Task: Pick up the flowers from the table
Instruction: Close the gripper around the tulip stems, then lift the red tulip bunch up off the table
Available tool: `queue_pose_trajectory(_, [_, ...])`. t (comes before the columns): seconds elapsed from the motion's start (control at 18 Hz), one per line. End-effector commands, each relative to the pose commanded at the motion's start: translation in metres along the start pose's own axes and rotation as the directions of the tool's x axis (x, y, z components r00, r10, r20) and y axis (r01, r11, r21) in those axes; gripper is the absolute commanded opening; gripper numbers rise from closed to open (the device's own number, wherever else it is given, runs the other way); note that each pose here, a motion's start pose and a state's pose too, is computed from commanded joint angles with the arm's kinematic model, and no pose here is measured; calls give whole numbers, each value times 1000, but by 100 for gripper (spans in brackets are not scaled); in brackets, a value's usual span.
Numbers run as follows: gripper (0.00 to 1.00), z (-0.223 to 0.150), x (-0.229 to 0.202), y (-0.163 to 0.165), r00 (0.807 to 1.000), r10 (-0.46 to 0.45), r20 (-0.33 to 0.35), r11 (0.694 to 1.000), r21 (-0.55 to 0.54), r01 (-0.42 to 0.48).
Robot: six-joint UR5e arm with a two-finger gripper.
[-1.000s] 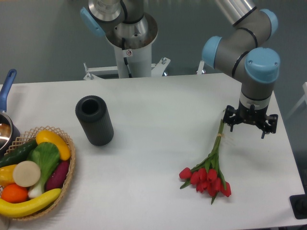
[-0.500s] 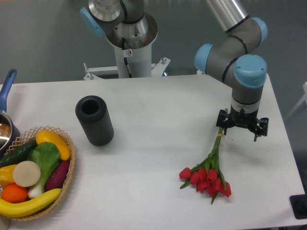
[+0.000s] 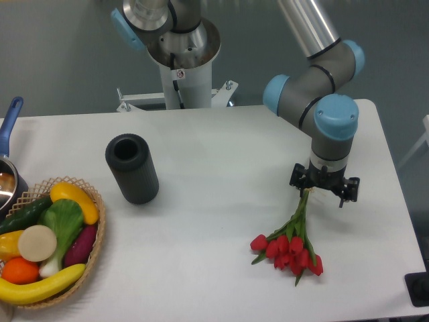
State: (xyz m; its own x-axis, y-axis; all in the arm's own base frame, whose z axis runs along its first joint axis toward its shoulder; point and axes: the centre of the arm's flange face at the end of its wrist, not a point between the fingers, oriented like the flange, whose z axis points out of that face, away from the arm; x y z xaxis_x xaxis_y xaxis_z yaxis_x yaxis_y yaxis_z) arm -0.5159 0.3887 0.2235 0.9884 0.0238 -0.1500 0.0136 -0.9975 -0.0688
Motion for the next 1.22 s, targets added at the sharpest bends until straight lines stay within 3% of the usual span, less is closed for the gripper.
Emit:
queue_pose_trajectory(0.39, [100, 21, 21, -4, 999, 6, -42, 1000, -16, -6])
queue_pose_trajectory(0.5, [94, 26, 21, -5, 999, 6, -49, 1000, -19, -7])
queue_pose_trajectory(0.61, [73, 29, 22, -5, 999, 7, -53, 1000, -21, -8])
queue_pose_trajectory(0.72, [28, 29, 20, -5, 999, 9, -50, 1000, -20, -10])
queue_pose_trajectory(0.83, [0, 34, 19, -6, 998, 16, -56, 1000, -22, -18])
queue_pose_trajectory(1.22, [0, 24, 11, -6, 999, -14, -32, 1000, -17, 13])
